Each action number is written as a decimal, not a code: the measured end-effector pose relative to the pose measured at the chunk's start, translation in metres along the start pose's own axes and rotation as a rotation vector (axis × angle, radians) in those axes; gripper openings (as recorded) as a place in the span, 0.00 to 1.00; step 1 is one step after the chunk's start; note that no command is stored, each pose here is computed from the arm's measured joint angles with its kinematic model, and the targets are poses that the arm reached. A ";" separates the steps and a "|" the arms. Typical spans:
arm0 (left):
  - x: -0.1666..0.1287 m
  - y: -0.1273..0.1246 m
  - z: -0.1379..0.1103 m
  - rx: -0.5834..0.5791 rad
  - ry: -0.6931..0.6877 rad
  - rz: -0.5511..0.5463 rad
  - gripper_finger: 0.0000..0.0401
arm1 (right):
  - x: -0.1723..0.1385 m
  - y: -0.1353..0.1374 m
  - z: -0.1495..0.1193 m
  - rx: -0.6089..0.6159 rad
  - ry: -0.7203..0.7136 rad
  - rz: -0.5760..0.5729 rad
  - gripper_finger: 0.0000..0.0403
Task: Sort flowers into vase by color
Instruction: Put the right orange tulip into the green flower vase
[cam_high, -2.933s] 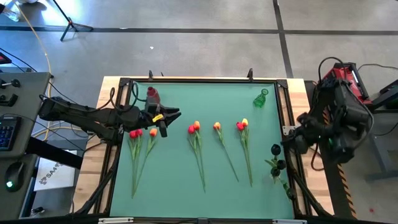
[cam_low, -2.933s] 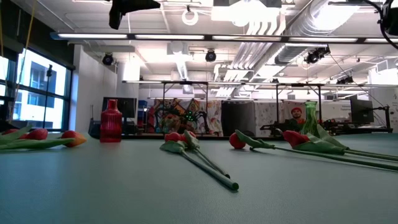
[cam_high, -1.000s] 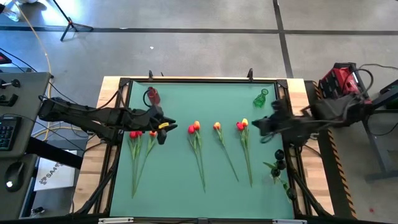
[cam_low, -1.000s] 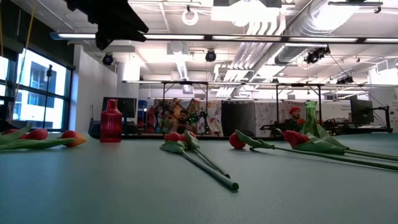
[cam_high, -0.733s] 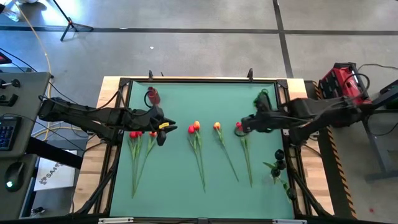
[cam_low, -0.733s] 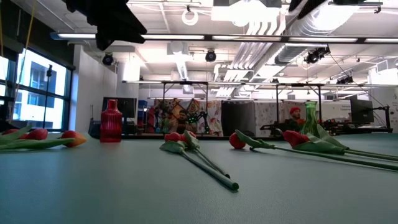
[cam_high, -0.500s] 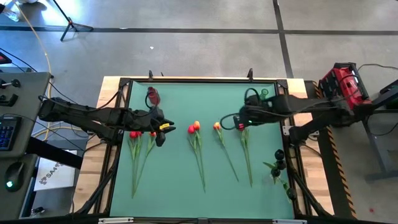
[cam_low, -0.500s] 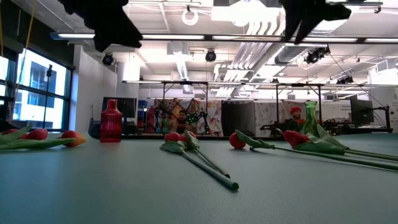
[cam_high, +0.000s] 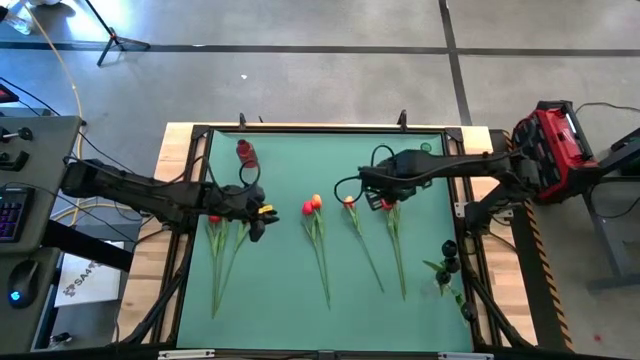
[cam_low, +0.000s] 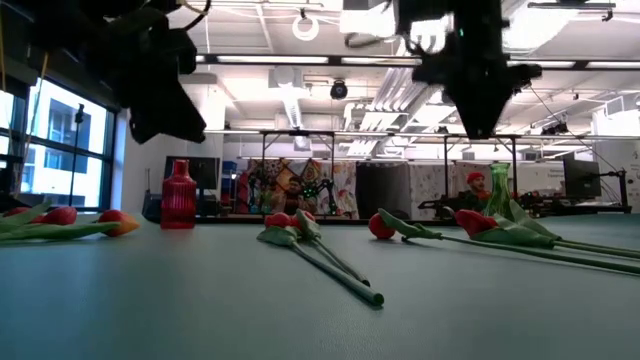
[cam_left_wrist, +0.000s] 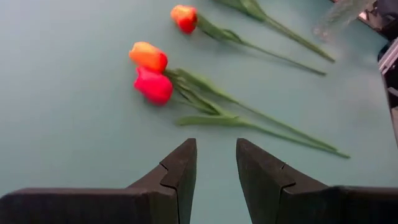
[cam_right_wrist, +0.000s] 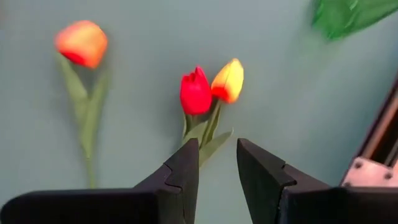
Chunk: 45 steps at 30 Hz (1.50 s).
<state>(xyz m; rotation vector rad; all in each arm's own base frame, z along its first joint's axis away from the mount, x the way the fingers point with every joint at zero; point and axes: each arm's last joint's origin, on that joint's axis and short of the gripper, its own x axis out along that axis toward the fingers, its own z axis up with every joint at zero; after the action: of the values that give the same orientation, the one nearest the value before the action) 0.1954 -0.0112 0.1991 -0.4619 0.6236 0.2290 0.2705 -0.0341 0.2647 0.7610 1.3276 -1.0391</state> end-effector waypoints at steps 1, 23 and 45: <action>0.001 0.001 -0.003 -0.003 0.011 0.004 0.26 | 0.011 -0.001 -0.001 0.006 0.023 0.005 0.24; 0.001 0.002 -0.005 0.018 0.006 0.020 0.26 | 0.118 -0.025 -0.013 0.091 0.087 0.069 0.24; 0.002 0.003 -0.004 -0.046 -0.009 0.042 0.26 | 0.115 -0.034 -0.014 0.025 0.133 0.073 0.02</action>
<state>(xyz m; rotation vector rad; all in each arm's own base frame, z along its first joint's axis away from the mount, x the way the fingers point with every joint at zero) 0.1932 -0.0102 0.1939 -0.4918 0.6212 0.2855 0.2268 -0.0536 0.1538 0.9034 1.3918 -0.9619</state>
